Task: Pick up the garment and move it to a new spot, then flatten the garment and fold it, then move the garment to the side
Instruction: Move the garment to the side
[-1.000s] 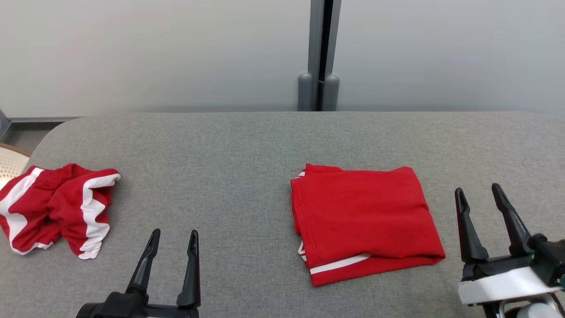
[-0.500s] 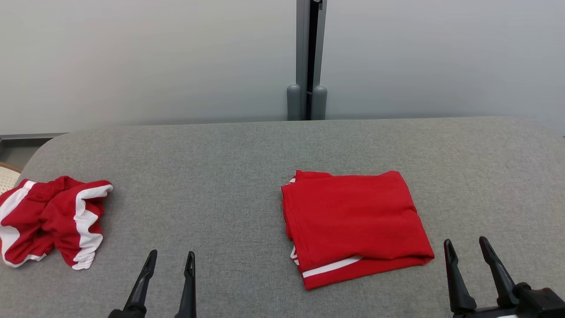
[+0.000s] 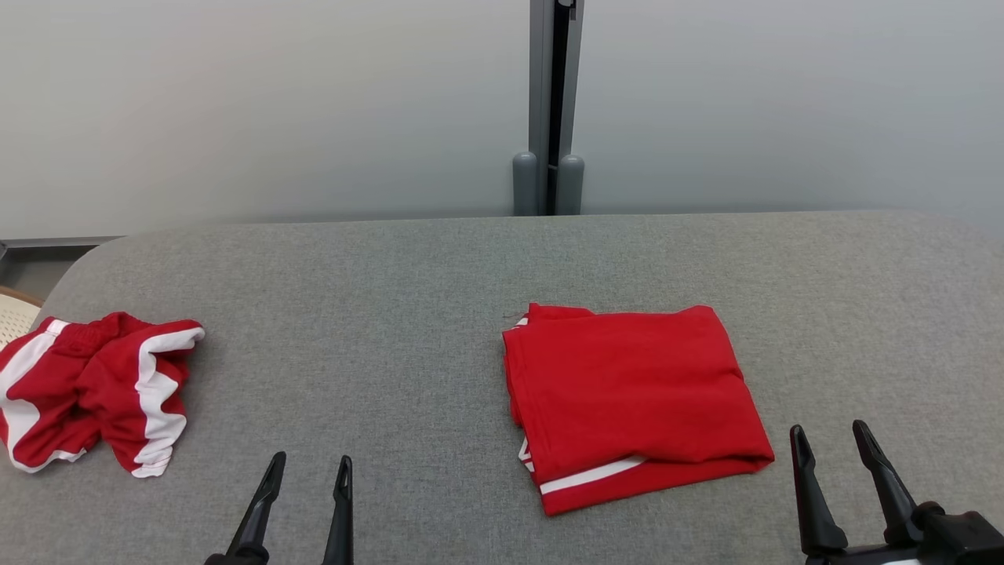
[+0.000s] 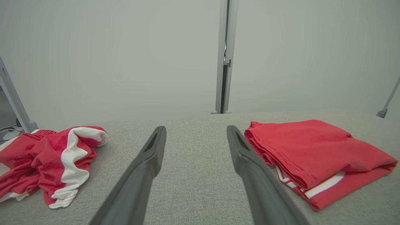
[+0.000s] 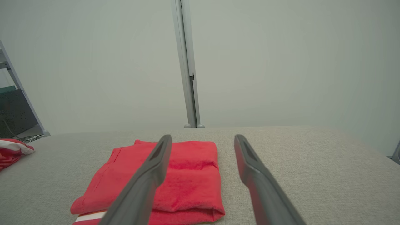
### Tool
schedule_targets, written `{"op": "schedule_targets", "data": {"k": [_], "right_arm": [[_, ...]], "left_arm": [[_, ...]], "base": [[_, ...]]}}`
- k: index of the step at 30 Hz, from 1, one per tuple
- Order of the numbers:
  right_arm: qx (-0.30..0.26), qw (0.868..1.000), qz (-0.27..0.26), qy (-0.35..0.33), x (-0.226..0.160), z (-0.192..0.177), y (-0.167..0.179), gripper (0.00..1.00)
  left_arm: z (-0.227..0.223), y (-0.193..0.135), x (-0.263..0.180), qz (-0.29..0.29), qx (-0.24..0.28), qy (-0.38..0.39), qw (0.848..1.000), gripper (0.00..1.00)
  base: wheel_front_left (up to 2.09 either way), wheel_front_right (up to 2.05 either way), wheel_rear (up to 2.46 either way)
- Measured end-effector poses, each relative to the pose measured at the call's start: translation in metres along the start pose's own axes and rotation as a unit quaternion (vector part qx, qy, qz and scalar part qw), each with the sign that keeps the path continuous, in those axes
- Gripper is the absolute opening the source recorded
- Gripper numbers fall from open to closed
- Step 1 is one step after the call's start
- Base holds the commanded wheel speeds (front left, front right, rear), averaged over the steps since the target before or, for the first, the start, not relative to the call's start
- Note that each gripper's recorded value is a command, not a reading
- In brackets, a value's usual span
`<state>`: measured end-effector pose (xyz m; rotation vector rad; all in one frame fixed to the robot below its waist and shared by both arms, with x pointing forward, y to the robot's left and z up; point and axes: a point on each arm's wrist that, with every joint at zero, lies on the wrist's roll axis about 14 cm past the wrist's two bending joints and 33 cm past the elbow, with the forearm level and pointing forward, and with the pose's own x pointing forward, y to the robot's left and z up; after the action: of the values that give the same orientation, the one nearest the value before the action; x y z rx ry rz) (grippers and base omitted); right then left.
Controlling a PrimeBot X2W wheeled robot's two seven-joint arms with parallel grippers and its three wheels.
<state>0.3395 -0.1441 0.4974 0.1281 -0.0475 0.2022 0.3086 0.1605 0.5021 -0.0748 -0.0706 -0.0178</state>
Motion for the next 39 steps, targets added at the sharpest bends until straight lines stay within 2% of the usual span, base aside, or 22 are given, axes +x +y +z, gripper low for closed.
{"op": "schedule_targets", "data": {"k": [22, 26, 28, 32, 39], "right_arm": [[0.004, 0.999, 0.016, 0.028, 0.001, -0.017, 0.006, 1.0], [0.001, 0.999, 0.017, 0.037, 0.009, -0.022, 0.003, 1.0], [0.016, 0.999, 0.014, 0.043, 0.017, -0.026, 0.0, 1.0], [0.05, 0.994, 0.015, 0.091, 0.037, -0.05, -0.011, 1.0], [0.079, 0.975, 0.027, 0.208, 0.078, -0.069, -0.039, 1.0]], "left_arm": [[-0.007, 0.0, -0.001, -0.001, 0.007, 0.012, 1.0, 1.0], [-0.01, -0.002, 0.001, -0.004, 0.006, 0.017, 1.0, 1.0], [-0.011, -0.004, 0.004, -0.008, 0.006, 0.019, 1.0, 1.0], [-0.013, -0.012, 0.014, -0.025, 0.003, 0.022, 0.999, 1.0], [-0.018, -0.019, 0.034, -0.038, 0.003, 0.027, 0.999, 1.0]], "base": [[0.0, 0.0, 0.0], [0.0, 0.0, 0.0], [0.0, 0.0, 0.0], [0.0, 0.0, 0.0], [0.0, 0.0, 0.0]]}}
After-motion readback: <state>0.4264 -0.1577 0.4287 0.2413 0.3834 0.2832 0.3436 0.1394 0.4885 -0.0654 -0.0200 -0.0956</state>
